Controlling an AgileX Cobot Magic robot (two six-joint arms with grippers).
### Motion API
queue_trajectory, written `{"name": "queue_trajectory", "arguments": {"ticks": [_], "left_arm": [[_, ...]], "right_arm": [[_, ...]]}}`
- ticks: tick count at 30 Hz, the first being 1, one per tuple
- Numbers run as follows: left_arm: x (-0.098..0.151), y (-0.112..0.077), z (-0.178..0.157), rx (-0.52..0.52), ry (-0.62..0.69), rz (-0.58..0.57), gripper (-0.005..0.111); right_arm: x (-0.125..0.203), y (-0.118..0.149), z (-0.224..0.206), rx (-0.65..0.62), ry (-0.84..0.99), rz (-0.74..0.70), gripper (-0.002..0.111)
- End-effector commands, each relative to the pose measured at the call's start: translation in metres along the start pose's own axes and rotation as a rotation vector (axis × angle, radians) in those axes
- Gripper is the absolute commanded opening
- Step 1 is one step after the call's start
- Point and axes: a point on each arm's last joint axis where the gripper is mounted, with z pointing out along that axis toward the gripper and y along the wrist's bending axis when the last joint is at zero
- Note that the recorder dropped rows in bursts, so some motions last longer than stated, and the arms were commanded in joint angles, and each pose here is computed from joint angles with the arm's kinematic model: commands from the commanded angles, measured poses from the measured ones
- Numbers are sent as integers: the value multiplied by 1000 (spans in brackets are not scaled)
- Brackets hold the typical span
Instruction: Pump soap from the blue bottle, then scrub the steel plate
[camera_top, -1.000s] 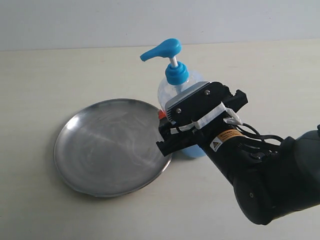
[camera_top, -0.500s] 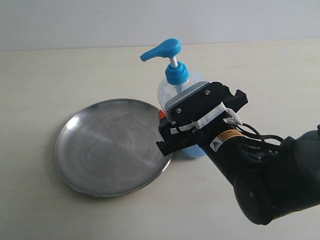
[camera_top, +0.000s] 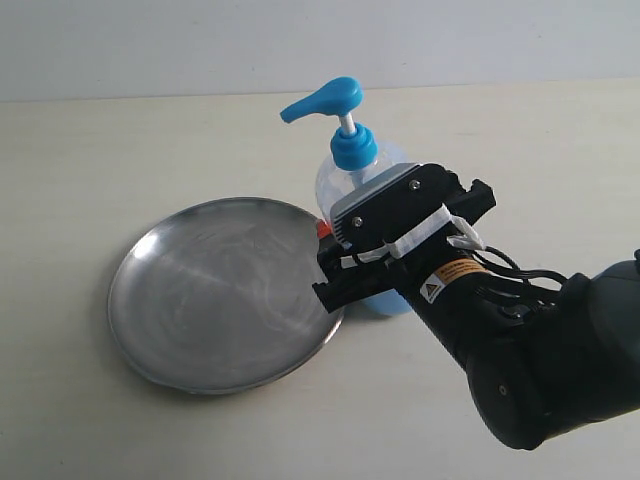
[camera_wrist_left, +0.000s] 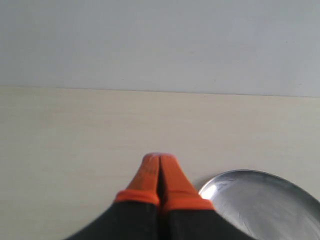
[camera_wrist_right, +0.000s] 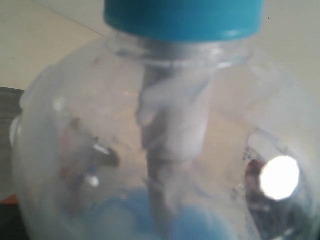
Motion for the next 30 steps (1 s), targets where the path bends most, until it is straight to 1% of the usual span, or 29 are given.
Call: {"name": "queue_trajectory", "arguments": {"ticks": [1,9,16,18,21,22,24,26,30], "left_arm": [[-2,-1,0,6,-6,-2,0],[-2,-1,1,6,-8,-2,0],[2,-1,1,11,40,-20,0],[8,-1,2,8,106,-23,0],[21,-2,15,7,274,-35,0],[23,-3,18,15,305,-33,0],[28,-6,27,52,377,-34,0],[33,-12,37,112,433,-41,0],[38,-24,55,232,499,-114,0]], "right_arm": [[-13,-3,-1,21,-86,-6,0],[-13,-3,-1,20,-87,-8,0],[-13,-3,-1,18,-88,-9,0],[-13,-3,-1,18,-88,-9,0],[-13,-3,-1,18,-88,-9,0],[-13,-3,-1,18,-88,-9,0],[-13,-3,-1,18,-88,-9,0],[-13,-3,-1,18,-88,-9,0],[-13,-3,-1,18,-88,-9,0]]}}
